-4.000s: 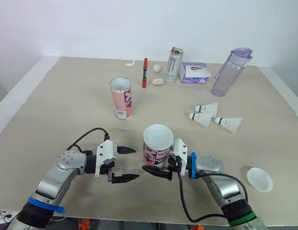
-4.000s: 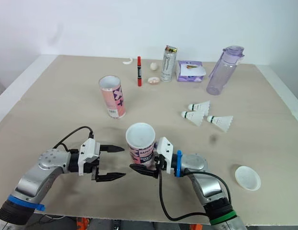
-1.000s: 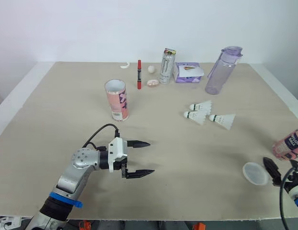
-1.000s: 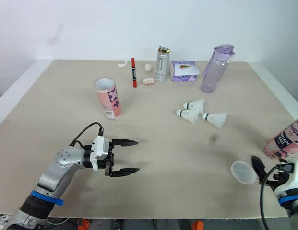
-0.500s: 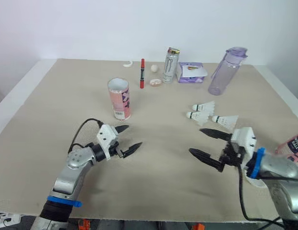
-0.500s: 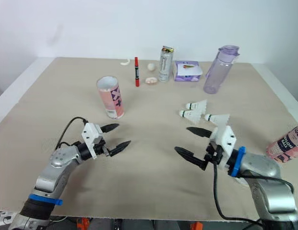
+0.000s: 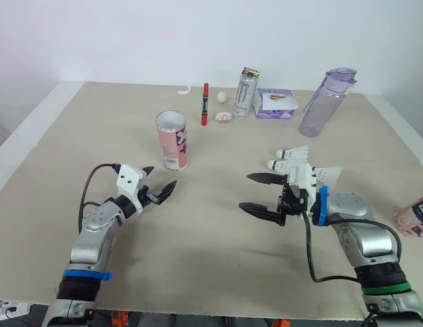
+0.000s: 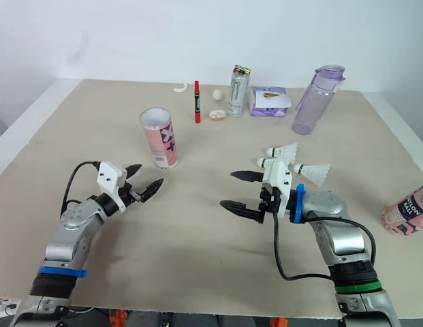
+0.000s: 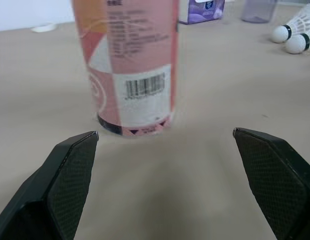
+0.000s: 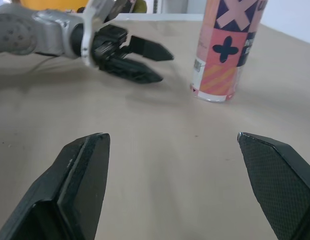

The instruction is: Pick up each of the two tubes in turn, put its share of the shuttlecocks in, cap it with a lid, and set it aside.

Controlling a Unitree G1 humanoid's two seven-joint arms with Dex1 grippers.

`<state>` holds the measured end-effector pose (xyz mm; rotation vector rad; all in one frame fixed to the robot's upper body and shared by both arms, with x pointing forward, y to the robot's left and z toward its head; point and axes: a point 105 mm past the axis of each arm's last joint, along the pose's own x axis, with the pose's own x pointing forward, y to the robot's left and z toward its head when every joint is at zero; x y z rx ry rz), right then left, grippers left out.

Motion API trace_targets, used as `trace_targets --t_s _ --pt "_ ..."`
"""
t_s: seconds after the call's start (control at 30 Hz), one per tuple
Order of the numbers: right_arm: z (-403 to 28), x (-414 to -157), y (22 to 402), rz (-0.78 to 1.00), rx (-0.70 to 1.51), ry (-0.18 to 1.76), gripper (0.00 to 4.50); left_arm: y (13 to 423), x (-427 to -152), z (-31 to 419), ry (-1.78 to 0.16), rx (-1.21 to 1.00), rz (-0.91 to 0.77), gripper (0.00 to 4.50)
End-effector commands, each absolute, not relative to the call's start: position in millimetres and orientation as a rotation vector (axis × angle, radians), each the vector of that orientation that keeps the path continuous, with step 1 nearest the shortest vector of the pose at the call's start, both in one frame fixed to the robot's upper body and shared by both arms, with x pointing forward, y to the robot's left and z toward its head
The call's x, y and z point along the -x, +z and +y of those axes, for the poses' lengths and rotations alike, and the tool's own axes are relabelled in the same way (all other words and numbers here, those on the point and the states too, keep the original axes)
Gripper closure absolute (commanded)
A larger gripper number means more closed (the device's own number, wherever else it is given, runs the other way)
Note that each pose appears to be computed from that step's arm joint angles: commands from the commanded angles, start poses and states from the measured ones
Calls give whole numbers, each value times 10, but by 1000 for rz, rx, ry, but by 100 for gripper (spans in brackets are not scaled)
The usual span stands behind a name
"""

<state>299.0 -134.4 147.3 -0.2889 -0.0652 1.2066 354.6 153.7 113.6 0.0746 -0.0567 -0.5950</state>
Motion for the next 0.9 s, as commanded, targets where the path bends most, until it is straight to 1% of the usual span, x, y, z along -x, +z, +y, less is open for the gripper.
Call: trace_targets --t_s 0.03,0.23,0.53,0.9 --pt "-1341 -3008 1567 -111 331 1197 9 1263 -3617 1614 -593 -76 -85 0" --pt "-1378 -3028 1586 -117 345 1158 9 1226 -3774 1576 -661 -95 -44 0" --pt "-1455 -3030 1611 -118 360 1095 9 1240 -4025 1519 -686 -122 -23 0" --pt "-1504 -2981 1606 -106 368 1041 9 1222 -4224 1401 -730 -171 9 0"
